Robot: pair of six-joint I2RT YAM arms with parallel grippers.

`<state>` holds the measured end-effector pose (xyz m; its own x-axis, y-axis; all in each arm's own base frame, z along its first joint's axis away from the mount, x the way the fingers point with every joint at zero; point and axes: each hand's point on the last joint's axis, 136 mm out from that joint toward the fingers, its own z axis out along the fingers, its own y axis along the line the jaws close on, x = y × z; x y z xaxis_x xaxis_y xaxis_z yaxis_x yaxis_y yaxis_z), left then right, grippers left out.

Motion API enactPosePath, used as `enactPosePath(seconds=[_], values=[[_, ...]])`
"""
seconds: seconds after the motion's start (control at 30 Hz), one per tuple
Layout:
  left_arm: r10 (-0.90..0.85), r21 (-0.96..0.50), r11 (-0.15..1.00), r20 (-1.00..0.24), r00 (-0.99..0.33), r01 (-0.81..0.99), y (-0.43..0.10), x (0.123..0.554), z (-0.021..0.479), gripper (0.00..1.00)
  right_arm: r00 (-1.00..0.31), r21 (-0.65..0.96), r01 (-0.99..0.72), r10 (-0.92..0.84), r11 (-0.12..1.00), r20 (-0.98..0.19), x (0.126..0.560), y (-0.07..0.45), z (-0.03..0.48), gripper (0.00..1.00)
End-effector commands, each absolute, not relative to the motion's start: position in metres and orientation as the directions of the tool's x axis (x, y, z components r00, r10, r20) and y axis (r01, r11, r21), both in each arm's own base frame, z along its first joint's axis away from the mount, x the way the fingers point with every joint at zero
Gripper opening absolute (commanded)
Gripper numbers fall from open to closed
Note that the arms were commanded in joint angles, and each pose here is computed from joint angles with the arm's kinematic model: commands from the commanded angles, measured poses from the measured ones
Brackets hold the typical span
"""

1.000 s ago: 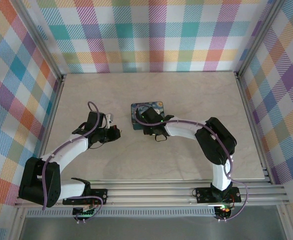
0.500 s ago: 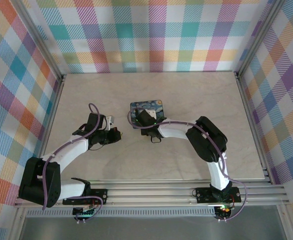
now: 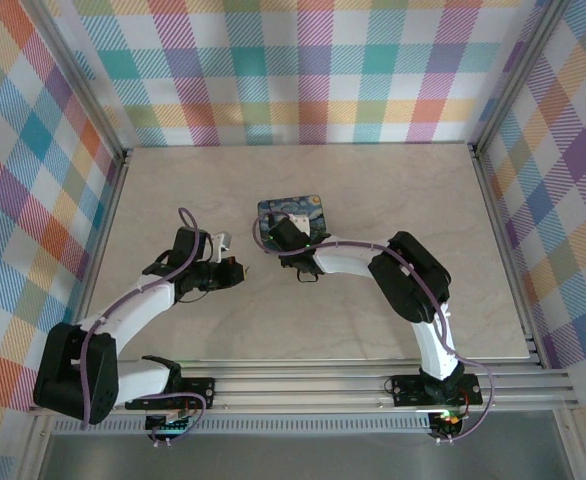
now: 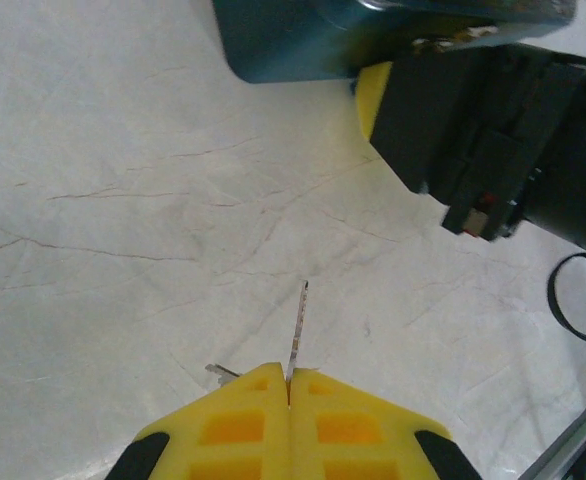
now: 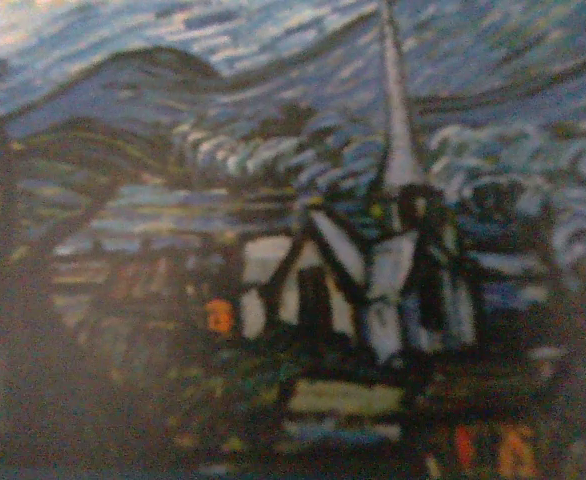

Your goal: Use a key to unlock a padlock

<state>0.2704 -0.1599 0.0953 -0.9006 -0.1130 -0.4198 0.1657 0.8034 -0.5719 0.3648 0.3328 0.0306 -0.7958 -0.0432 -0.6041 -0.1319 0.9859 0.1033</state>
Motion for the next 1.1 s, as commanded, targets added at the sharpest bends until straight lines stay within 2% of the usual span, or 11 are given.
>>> enactPosePath(seconds=[0.0, 0.13, 0.37, 0.73, 1.07], values=[[-0.044, -0.564, 0.787, -0.455, -0.889, 0.25, -0.168, 0.26, 0.099, 0.0, -0.764, 0.123, -0.172, -0.053, 0.977, -0.643, 0.371, 0.346, 0.051, 0.18], [-0.009, -0.573, 0.765, -0.469, -0.883, 0.296, -0.175, 0.256, 0.099, 0.0, -0.768, 0.133, -0.211, -0.08, 0.969, -0.635, 0.366, 0.346, 0.064, 0.12], [0.036, -0.584, 0.704, -0.54, -0.841, 0.405, -0.194, 0.248, 0.093, 0.0, -0.861, 0.227, -0.265, -0.123, 0.937, -0.494, 0.339, 0.351, 0.073, 0.0], [0.043, -0.517, 0.651, -0.705, -0.708, 0.555, -0.214, 0.25, 0.1, 0.0, -0.934, 0.419, -0.21, -0.054, 0.884, -0.353, 0.324, 0.338, 0.115, 0.0], [0.031, -0.461, 0.609, -0.799, -0.6, 0.646, -0.245, 0.26, 0.116, 0.0, -0.965, 0.531, -0.157, -0.015, 0.832, -0.262, 0.318, 0.328, 0.138, 0.0]])
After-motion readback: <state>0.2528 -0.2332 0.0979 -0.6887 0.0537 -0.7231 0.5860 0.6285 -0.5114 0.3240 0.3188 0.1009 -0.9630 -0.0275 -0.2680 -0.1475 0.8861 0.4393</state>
